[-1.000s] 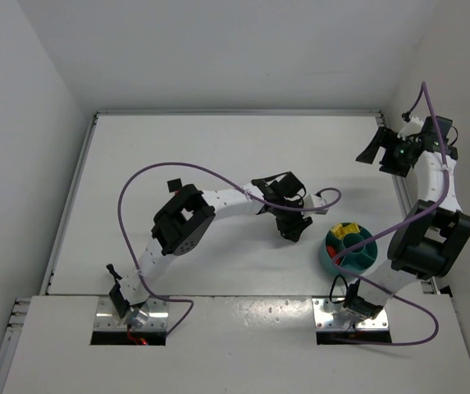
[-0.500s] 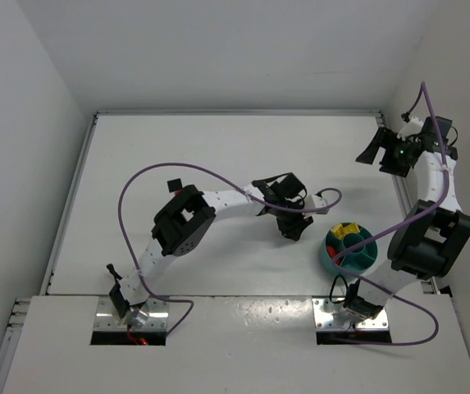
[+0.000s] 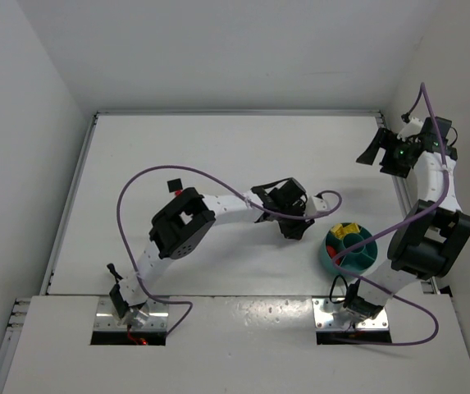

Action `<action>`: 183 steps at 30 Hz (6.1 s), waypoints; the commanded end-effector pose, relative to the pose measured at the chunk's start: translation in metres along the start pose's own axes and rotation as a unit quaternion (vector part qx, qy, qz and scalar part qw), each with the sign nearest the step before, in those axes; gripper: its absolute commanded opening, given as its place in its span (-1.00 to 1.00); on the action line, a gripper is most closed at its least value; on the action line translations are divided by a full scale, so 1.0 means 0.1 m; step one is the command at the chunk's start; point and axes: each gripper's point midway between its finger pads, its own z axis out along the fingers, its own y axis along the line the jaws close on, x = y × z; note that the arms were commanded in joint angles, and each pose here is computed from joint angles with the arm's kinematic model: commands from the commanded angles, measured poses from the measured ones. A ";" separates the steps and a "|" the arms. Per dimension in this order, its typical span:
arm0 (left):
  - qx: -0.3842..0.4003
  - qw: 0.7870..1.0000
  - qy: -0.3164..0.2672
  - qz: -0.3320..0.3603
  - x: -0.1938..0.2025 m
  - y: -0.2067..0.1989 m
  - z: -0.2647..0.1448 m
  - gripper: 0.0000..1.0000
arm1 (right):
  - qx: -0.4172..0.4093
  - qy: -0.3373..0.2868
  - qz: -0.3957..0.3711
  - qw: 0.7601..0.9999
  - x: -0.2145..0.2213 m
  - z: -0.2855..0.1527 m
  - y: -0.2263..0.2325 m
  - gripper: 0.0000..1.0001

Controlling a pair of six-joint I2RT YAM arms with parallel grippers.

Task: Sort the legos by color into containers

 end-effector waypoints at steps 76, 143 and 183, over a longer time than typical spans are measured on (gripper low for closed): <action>0.140 0.981 -0.129 0.027 -1.33 -1.24 -0.53 -0.89 | -0.079 -0.079 -0.007 0.994 -0.55 -0.11 0.37 0.76; -0.319 0.904 0.043 -0.280 2.27 2.15 -3.37 -0.33 | -0.102 -0.032 -0.074 0.991 -0.33 0.14 0.53 0.80; -0.283 0.930 0.107 -0.210 2.35 1.98 -2.54 -0.64 | -0.100 -0.027 -0.084 0.991 -0.25 0.14 0.55 0.80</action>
